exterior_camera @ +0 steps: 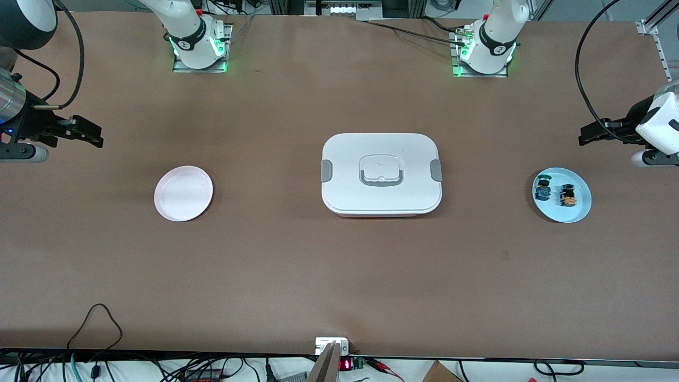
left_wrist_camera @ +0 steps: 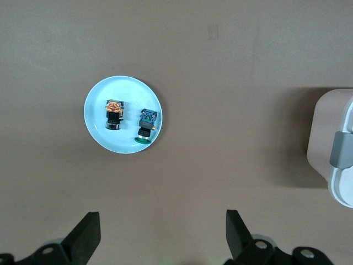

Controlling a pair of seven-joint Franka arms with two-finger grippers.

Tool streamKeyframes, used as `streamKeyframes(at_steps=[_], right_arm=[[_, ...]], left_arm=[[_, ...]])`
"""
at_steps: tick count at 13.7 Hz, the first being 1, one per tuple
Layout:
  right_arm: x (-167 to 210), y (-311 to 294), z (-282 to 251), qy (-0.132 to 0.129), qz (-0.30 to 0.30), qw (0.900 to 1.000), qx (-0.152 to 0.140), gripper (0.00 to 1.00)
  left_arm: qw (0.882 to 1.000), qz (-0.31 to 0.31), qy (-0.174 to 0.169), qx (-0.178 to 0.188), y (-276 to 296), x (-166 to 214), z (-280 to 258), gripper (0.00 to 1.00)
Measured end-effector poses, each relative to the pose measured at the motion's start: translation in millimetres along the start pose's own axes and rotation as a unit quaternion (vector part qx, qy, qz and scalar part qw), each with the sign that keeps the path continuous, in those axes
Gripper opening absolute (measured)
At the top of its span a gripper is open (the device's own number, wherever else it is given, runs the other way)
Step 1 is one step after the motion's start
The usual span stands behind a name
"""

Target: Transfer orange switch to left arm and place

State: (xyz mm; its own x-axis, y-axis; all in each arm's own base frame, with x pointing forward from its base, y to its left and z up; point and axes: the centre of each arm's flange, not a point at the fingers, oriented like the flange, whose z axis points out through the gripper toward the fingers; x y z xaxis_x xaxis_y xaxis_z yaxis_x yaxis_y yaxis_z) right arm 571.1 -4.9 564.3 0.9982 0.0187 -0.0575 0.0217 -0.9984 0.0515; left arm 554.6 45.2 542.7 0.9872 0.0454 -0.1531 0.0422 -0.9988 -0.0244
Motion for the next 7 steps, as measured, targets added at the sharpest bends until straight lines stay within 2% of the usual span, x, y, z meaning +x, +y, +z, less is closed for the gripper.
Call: streamKeyframes(at_steps=[7], right_arm=[[-0.4,0.0,-0.5,-0.001,0.002,1.0,0.0,1.0]], left_arm=[[1.0,0.001,0.003,0.0,0.9,1.0,-2.2,1.0]])
